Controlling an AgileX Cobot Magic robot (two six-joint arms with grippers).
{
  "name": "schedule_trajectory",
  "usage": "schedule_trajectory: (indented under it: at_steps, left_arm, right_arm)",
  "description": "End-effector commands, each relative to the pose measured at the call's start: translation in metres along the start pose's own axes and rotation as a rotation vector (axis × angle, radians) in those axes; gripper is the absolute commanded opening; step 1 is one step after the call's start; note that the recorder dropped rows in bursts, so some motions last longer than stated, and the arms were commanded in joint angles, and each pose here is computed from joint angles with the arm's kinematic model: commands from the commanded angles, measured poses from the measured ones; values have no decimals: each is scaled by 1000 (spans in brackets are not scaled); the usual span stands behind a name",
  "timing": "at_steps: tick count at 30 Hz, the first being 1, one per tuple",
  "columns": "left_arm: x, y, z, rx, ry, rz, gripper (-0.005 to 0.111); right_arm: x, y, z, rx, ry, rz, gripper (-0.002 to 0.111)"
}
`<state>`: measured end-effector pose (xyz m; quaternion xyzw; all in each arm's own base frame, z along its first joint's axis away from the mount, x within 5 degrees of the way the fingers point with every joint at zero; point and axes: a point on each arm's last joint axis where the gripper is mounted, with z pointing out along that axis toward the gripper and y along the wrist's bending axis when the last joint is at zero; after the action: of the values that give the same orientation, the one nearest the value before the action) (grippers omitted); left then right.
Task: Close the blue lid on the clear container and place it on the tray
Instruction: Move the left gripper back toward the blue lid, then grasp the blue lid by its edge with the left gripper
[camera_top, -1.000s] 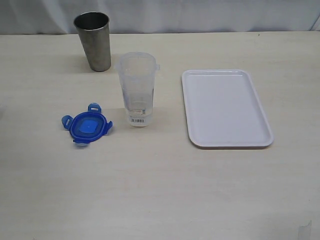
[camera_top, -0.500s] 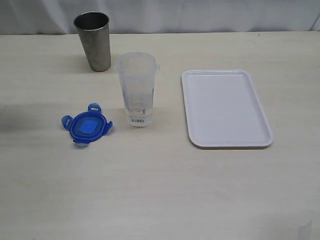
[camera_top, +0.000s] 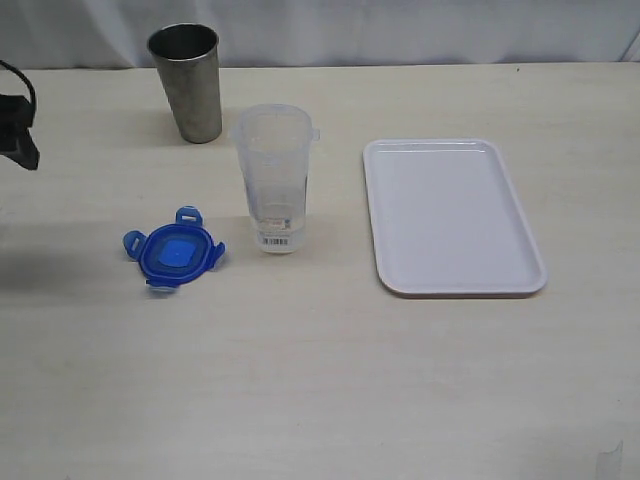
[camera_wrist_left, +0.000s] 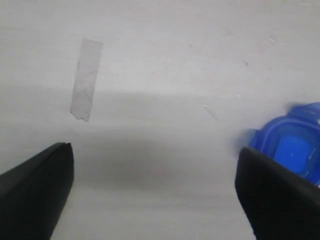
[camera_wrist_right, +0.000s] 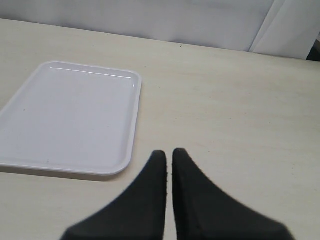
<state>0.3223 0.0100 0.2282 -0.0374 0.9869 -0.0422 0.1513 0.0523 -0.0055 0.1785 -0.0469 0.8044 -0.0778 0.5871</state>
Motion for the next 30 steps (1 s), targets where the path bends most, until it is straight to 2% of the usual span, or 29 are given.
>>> schedule_trajectory:
  at_steps: [1,10,13,14,16,18,26,30]
  left_arm:
    - [8,-17,18,32,22,30,81]
    - [19,-55,56,63,22,127,80]
    - [22,-65,65,78,40,138,68]
    - [23,-68,68,80,42,144,61]
    - [24,-71,70,80,47,157,53]
    - [24,-70,72,75,52,163,49]
    - [32,-70,90,83,122,132,50]
    - [35,-76,100,160,142,146,50]
  right_arm:
    - [0,0,0,6,-1,4,4]
    - [0,0,0,6,-1,4,4]
    - [0,0,0,6,-1,4,4]
    - [0,0,0,6,-1,4,4]
    - [0,0,0,6,-1,4,4]
    - [0,0,0,6,-1,4,4]
    - [0,0,0,6,-1,4,4]
    - [0,0,0,6,-1,4,4]
